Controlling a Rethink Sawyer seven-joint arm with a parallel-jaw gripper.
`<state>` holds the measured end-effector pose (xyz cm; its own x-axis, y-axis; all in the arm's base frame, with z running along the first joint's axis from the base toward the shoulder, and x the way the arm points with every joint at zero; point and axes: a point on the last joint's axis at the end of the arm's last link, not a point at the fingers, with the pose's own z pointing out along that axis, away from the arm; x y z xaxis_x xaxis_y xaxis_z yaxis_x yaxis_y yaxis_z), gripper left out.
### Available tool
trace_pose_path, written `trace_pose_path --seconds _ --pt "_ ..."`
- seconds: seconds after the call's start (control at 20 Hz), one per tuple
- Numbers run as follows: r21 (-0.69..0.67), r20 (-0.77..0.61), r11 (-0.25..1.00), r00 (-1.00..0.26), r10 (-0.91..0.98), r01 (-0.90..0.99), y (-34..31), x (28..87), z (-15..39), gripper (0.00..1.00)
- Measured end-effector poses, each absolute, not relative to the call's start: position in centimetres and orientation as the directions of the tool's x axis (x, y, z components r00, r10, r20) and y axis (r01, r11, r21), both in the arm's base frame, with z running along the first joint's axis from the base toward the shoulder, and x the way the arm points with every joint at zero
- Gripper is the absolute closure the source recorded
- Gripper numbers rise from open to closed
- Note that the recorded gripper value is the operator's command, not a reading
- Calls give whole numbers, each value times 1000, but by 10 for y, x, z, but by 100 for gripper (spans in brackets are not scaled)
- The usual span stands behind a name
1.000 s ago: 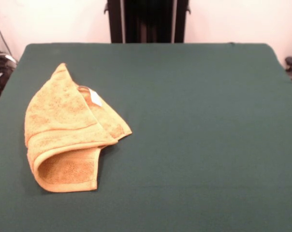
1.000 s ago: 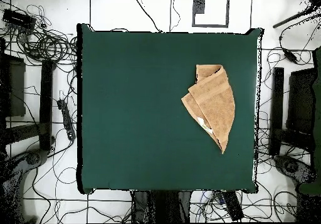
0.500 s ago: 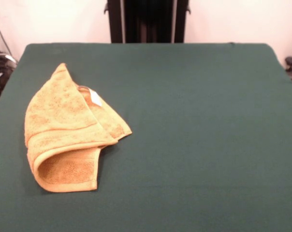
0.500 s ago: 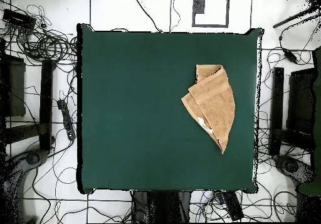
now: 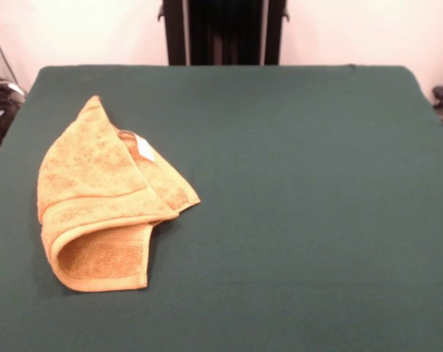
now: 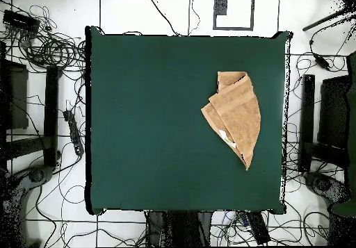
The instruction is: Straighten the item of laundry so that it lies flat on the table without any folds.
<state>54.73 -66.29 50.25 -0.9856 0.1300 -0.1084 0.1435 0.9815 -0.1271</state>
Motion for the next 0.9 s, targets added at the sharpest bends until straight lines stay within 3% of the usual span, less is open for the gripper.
trace_pose_path --seconds 0.55,0.9 --pt "-238 21 957 -984 175 165 -693 546 454 0" --pt "-214 -4 954 -977 213 209 -719 529 437 0"
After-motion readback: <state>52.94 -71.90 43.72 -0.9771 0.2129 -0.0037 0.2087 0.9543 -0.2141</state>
